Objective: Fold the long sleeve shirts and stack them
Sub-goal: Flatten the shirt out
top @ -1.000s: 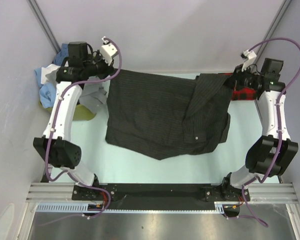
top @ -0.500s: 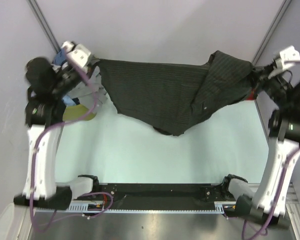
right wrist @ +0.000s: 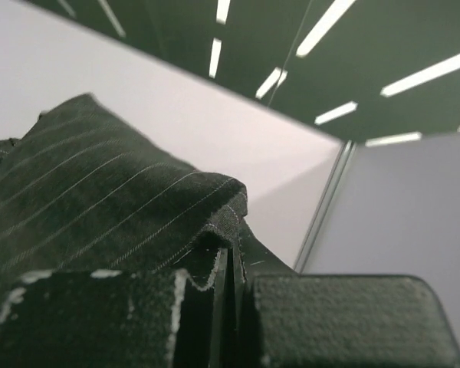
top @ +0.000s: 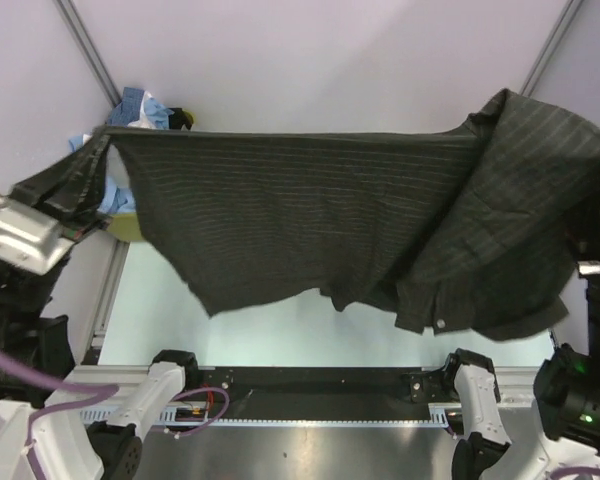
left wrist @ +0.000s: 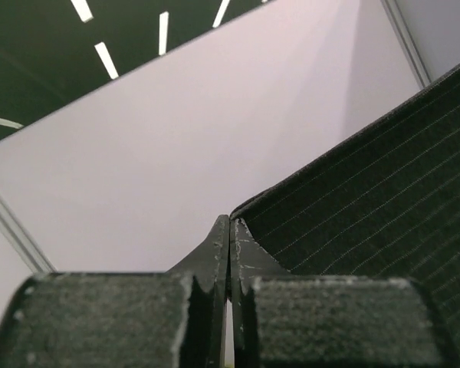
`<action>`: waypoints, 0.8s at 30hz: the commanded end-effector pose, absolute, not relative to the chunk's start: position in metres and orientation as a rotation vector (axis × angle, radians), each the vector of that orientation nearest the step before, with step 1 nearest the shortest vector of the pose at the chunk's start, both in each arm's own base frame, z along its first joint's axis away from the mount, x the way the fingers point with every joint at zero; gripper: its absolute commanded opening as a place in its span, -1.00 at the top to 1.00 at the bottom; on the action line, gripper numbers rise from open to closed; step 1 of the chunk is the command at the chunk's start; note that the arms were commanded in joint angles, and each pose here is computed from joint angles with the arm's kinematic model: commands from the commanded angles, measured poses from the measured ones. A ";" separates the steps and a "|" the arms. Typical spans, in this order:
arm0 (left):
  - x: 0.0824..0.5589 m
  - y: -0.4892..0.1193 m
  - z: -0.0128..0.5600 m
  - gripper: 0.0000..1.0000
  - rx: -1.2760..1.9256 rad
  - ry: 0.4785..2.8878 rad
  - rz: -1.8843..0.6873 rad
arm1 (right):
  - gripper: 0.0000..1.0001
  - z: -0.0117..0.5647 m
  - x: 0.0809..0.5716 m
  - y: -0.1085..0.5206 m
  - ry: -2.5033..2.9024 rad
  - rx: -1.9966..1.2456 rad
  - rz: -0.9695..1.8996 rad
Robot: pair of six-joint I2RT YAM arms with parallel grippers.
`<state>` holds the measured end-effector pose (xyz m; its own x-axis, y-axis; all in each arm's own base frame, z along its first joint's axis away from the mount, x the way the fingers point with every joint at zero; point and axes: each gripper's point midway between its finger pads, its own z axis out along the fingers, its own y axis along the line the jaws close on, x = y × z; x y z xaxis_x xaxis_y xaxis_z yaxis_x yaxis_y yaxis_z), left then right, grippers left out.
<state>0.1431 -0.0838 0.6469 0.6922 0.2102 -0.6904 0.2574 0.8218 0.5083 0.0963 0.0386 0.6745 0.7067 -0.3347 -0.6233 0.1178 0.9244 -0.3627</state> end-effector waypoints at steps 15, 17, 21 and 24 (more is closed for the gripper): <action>0.300 -0.055 0.562 1.00 0.472 1.227 0.024 | 1.00 0.575 0.310 -0.001 1.016 -0.451 -0.234; 0.331 -0.055 0.507 1.00 0.478 1.325 0.010 | 1.00 0.530 0.329 -0.001 1.105 -0.480 -0.194; 0.381 -0.055 0.409 1.00 0.554 1.488 0.037 | 1.00 0.424 0.361 0.018 1.293 -0.569 -0.020; 0.417 -0.055 0.335 1.00 0.600 1.625 0.025 | 1.00 0.367 0.387 0.026 1.389 -0.621 0.025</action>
<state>0.3825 -0.0894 0.3543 -0.0295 0.2877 -0.9573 0.4939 0.8368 0.2363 0.3737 0.0311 0.3735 0.1460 -0.2432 -0.9589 -0.4176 0.8636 -0.2826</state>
